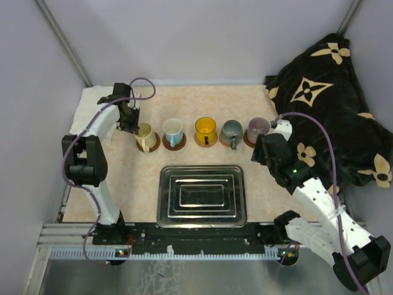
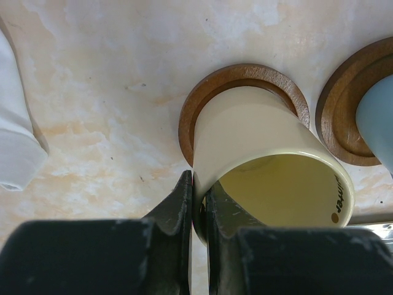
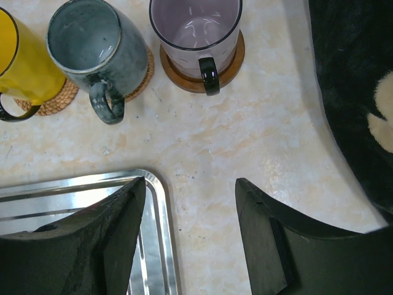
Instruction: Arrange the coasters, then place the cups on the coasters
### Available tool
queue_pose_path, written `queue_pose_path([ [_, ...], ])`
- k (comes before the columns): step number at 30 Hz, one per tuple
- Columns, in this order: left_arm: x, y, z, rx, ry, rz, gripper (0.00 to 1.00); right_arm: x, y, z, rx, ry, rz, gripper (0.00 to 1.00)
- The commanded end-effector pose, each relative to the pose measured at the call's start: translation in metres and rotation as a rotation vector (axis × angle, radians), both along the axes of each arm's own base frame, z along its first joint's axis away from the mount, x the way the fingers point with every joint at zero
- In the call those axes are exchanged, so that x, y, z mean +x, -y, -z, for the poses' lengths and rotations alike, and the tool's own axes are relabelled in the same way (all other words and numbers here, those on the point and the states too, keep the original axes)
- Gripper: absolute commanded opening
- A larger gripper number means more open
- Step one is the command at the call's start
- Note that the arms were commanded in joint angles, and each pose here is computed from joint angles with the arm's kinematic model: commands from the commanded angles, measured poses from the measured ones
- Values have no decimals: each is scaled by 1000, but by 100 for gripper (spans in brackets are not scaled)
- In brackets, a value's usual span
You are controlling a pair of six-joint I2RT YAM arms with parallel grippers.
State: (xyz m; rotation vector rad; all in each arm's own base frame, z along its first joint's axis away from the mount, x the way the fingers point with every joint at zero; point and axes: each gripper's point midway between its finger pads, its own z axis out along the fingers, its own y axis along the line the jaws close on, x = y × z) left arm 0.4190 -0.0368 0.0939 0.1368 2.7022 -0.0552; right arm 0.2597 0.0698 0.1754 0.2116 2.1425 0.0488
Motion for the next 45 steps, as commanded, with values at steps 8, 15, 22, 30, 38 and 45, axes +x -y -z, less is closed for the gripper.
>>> queue_pose_path([
  [8,15,5,-7,-8,25,-8,19,5,-3,-13,36,46,8,61],
  [15,28,6,-21,-12,67,-10,29,5,-4,-12,42,43,4,61],
  [22,29,2,-27,7,81,-24,37,4,-4,-12,42,42,2,61],
  [30,34,-4,-52,33,147,-50,54,5,-3,-16,39,53,5,61],
  [38,41,-9,-113,25,321,-90,99,12,5,-31,-6,90,33,64],
  [45,26,-24,-147,22,436,-165,100,27,18,-47,-87,138,75,69],
])
